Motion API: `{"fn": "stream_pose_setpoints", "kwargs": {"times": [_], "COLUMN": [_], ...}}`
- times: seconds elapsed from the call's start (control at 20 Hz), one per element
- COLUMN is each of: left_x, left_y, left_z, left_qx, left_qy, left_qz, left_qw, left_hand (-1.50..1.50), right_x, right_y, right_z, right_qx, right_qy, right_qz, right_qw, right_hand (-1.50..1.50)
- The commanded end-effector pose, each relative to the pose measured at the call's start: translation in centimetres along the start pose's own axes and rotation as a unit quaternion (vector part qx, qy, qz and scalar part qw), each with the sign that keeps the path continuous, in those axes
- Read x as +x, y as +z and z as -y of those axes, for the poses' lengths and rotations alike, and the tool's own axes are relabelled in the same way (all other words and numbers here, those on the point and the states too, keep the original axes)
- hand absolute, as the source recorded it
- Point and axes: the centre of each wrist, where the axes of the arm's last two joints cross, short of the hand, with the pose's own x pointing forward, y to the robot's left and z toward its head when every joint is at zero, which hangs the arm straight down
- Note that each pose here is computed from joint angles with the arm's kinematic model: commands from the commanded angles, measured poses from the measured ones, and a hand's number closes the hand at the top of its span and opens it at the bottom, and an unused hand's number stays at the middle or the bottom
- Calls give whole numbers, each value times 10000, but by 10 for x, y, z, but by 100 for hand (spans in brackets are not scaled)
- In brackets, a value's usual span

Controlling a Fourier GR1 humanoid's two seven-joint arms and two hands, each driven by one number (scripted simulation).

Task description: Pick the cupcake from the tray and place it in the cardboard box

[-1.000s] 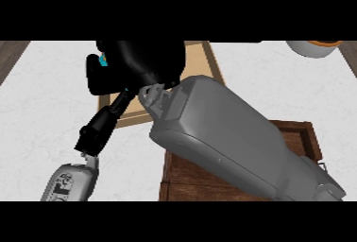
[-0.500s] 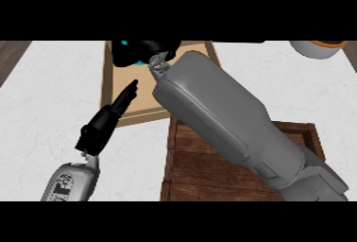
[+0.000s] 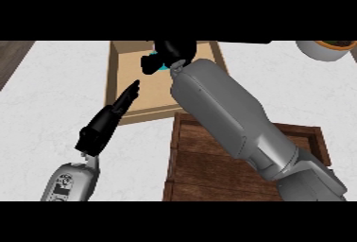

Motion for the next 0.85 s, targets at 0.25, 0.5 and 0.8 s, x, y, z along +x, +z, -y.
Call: {"fn": "stream_pose_setpoints", "kwargs": {"times": [0.25, 0.5, 0.8], "left_x": [2, -18, -4], "left_y": [-6, 14, -3], "left_z": [-6, 1, 2], "left_qx": [-41, -33, 140], "left_qy": [-18, -57, -30], "left_qz": [64, -52, -51], "left_qw": [10000, 10000, 9999], "left_hand": [0, 0, 0], "right_x": [-33, -54, -74], "right_y": [-12, -14, -13], "right_z": [-14, -7, 7], "right_qx": [212, -817, -1161], "right_qy": [-1040, -2418, -3776], "right_qz": [-119, -90, -78], "right_qw": [9943, 9668, 9186], "right_hand": [-150, -150, -150]}}
